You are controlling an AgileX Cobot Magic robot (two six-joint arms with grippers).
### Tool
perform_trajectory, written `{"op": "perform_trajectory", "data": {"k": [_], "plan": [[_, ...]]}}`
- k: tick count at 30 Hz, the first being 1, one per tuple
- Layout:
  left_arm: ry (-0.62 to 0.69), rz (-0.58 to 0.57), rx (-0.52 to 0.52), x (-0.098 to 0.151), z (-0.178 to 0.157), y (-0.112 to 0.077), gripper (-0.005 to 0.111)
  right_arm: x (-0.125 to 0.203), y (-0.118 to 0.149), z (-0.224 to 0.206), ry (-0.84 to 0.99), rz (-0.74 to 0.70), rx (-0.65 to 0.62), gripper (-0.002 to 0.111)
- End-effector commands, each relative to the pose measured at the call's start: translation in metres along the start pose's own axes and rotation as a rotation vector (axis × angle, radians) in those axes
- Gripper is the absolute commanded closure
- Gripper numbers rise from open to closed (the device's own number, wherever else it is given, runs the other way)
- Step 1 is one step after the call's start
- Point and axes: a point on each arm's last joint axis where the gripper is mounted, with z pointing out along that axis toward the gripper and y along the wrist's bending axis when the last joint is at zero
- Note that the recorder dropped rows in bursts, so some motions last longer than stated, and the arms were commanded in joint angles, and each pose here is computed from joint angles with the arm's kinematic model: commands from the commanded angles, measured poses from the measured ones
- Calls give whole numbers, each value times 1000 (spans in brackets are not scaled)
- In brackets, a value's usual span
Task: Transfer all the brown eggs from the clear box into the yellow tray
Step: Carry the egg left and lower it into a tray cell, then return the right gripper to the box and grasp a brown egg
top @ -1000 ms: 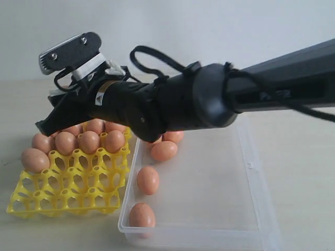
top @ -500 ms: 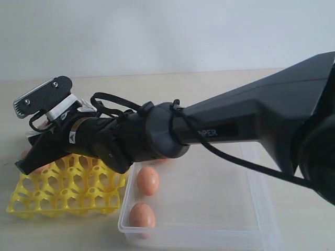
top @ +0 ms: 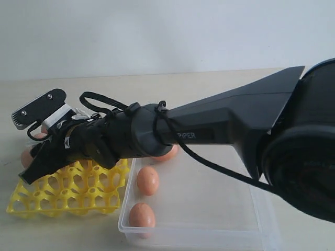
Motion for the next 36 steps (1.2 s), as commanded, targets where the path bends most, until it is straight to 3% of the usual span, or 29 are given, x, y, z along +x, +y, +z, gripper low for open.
{"op": "perform_trajectory", "data": {"k": [1,6,12,21,27,36], "plan": [[-19,-6,5,-2,-1,0,107,-9,1,-6,-12,0,-2,46],[-19,-6,5,-2,-1,0,107,-28,-1,-31,-6,-32,-2,46],[-19,-6,5,-2,-1,0,107,-54,-16,-93,28,-74,30,48],[-19,-6,5,-2,-1,0,107,-3,-55,-139,624,181,172,50],[-19,-6,5,-2,-1,0,107,21,-62,-139,699,252,198,50],[-19,-6,5,-2,-1,0,107,32,-62,-125,623,284,188,50]]}}
